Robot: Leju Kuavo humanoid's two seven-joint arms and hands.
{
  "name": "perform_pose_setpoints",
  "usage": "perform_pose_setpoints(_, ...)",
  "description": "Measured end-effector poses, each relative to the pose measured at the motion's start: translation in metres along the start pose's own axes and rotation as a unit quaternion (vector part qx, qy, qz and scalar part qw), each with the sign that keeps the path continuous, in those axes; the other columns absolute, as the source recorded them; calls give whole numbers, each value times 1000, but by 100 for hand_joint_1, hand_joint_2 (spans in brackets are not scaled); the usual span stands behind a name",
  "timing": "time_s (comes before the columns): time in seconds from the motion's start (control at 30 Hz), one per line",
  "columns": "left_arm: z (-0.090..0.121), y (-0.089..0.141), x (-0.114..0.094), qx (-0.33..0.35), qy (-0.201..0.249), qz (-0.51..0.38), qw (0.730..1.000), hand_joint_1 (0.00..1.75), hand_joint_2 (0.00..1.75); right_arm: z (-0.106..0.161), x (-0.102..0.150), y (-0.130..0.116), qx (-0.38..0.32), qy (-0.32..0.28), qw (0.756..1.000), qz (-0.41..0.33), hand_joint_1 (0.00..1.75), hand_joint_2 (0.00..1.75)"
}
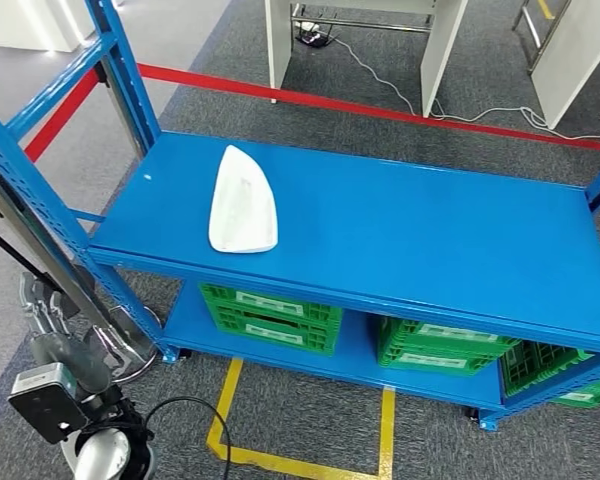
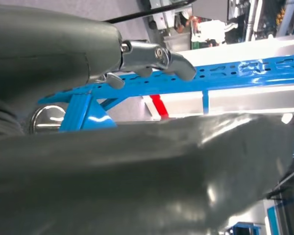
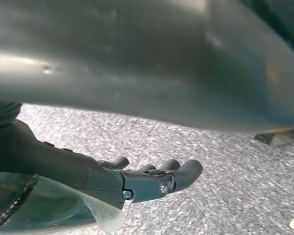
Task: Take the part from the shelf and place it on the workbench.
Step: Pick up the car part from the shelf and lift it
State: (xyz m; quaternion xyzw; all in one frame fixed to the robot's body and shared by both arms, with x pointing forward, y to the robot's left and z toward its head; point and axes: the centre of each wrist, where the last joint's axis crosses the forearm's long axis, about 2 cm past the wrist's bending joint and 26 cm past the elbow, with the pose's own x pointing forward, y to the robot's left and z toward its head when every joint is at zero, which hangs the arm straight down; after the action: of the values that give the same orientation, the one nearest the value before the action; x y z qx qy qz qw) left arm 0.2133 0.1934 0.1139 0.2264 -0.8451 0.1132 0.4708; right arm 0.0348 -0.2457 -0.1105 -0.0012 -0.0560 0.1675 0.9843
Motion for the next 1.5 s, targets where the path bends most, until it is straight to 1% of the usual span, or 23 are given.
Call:
perform_pose_setpoints(0.17,3,-6,-1,-47,0,-41,998,0,0,0,-1,0,3,6,1000,7,0,0)
perform_pose_setpoints(0.3,-1,-15,-5,-115,1,-73,991,0,175,0,1,0,7,4,1000,16,0,0)
perform_pose_setpoints(0.37,-8,-22,-7,-152,-11,-91,984,0,175,0,3,-1,10,1,1000,22,0,0)
perform_pose_setpoints(0.47,-24,-33,-11,-200,-39,-124,971,0,175,0,3,-1,15,-1,999,33,0,0)
perform_pose_setpoints(0.6,-51,-47,-13,-238,-77,-157,955,0,175,0,4,-2,19,-6,999,46,0,0)
perform_pose_setpoints(0.67,-62,-53,-15,-254,-89,-178,947,0,175,0,4,-2,20,-7,998,51,0,0)
perform_pose_setpoints(0.83,-79,-60,-15,-264,-109,-193,939,0,175,0,5,-3,21,-7,998,55,0,0)
perform_pose_setpoints(1.0,-82,-62,-17,-269,-114,-202,935,0,175,0,5,-3,21,-8,998,57,0,0)
perform_pose_setpoints(1.07,-87,-65,-16,-273,-122,-216,929,0,175,0,5,-5,20,-8,998,60,0,0)
perform_pose_setpoints(1.2,-110,-75,-17,-276,-135,-284,908,0,175,0,5,-6,20,-7,997,70,0,0)
perform_pose_setpoints(1.3,-139,-83,-18,-258,-160,-353,885,0,175,0,5,-7,20,-7,997,80,0,0)
perform_pose_setpoints(1.37,-162,-87,-20,-251,-169,-376,876,0,87,-1,6,-9,20,-8,996,91,0,0)
perform_pose_setpoints(1.43,-183,-87,-24,-249,-165,-390,871,0,0,-1,7,-9,21,-8,995,102,0,0)
perform_pose_setpoints(1.5,-200,-85,-29,-250,-156,-396,869,0,0,-1,6,-9,21,-7,993,113,0,0)
